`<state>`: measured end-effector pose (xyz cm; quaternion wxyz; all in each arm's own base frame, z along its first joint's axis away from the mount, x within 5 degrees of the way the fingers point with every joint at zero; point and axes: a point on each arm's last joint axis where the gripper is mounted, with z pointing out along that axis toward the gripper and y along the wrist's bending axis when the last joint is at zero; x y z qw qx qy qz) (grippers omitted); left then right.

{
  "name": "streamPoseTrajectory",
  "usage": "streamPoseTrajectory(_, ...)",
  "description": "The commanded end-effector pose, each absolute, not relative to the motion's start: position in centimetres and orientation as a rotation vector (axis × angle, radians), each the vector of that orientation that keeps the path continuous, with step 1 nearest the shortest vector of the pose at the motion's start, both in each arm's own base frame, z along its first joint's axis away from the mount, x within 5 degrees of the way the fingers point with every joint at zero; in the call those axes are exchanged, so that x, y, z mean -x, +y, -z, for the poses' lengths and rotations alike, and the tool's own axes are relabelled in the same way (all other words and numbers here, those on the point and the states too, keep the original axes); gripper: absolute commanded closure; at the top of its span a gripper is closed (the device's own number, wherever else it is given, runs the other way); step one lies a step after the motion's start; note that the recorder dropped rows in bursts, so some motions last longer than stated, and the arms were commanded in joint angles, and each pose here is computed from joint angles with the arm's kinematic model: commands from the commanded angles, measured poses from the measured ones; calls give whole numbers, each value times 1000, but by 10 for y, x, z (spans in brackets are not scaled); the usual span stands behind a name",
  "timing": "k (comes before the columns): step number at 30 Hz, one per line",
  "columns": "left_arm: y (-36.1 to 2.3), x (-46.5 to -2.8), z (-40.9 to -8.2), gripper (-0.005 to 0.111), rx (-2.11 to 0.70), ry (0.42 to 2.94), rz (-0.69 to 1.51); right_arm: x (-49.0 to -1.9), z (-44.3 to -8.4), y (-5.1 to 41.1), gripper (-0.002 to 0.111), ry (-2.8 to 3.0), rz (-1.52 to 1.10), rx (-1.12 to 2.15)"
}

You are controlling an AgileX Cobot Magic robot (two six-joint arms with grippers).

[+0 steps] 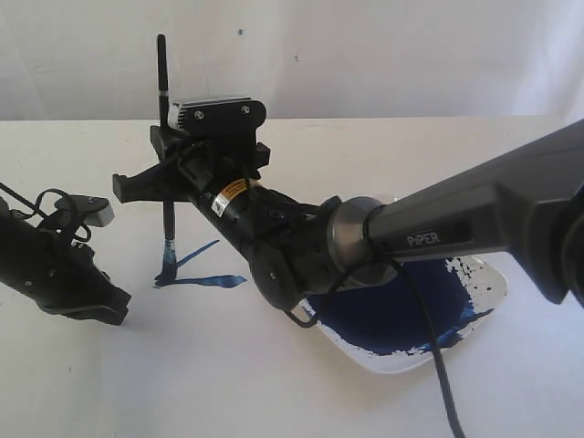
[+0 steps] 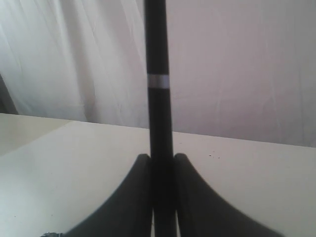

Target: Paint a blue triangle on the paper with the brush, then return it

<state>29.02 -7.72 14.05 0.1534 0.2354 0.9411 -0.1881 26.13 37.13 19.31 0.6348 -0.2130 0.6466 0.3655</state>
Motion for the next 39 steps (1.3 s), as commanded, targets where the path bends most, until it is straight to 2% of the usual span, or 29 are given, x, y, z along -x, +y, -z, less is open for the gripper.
streamPoseTrajectory(1,-78,-286,-139,107,-680,2711,564,-262,-204,367,108,1472,-821,459)
streamPoseTrajectory(5,-78,-286,-139,107,-680,2711,564,-261,-212,365,108,1460,-827,448)
streamPoseTrajectory(9,-78,-286,-139,107,-681,2712,566,-257,-236,360,108,1454,-828,462)
streamPoseTrajectory(13,-79,-286,-139,107,-686,2716,577,-264,-255,346,108,1476,-677,558)
streamPoseTrajectory(16,-79,-286,-139,107,-686,2716,577,-280,-251,331,108,1571,-661,422)
streamPoseTrajectory(20,-78,-286,-139,107,-681,2712,565,-293,-245,321,108,1619,-632,405)
streamPoseTrajectory(39,-78,-286,-139,107,-681,2712,565,-320,-226,342,108,1547,-675,235)
